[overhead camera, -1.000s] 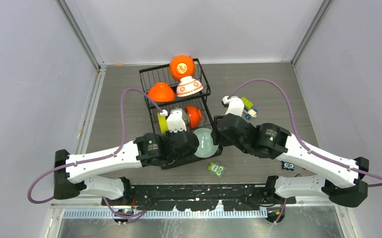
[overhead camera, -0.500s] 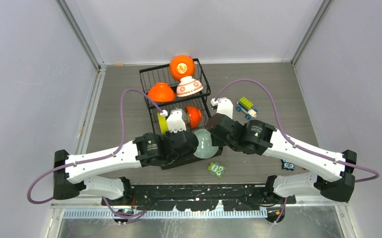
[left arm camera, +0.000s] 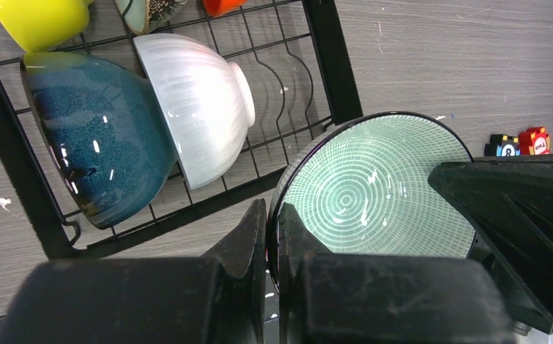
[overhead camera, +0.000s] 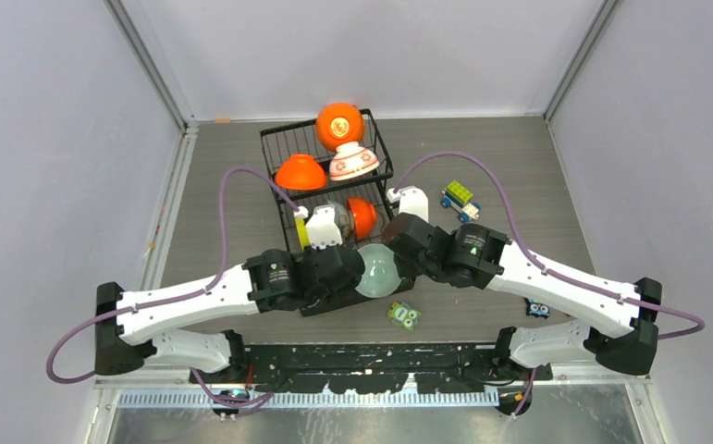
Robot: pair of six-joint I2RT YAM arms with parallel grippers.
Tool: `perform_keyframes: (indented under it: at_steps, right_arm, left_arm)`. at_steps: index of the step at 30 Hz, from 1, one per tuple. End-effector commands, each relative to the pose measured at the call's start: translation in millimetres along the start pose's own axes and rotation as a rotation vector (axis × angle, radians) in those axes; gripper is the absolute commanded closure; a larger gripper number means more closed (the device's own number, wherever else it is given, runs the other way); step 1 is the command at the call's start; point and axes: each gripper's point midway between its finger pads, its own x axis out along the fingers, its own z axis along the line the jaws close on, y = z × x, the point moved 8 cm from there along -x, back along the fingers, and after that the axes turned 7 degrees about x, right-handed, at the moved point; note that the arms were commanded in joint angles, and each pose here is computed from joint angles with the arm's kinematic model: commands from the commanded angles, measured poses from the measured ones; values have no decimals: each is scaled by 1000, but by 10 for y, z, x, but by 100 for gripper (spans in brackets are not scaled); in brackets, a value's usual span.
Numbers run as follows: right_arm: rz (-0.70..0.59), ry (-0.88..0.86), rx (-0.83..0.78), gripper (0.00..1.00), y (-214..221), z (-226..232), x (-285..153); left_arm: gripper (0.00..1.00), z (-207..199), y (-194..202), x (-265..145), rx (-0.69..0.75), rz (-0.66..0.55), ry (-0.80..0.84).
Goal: Unload the bowls from the dish rack
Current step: Place the bowl at the center of the board.
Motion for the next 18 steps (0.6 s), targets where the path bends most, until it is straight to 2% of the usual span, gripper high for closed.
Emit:
perform_keyframes:
  at_steps: [1,4,7,8,14,18]
  right_arm:
    - [-28,2,31,99,-55,4,-15]
    - [-42,7,42,99,-110,-24,-104]
    - [-79,26,46,99,-213,-82,-247]
    - [-98,28,49,99,-280,-95,-323]
    - [-199,156,51,99,-653,-388,-630]
    - [-262,285,204,99,-969,-912,-666]
  left_arm:
    - [90,-85,-201,-132,-112,-88,82]
    - [40,-45,-210,-166,-115,-99,94]
    - [8,10,-242,-235,-98,-108,99]
    - [1,30,-265,-276,-83,-114,111]
    - [0,281,-334,-519,33,-146,155]
    - [0,708,-296,-627,76,-198,72]
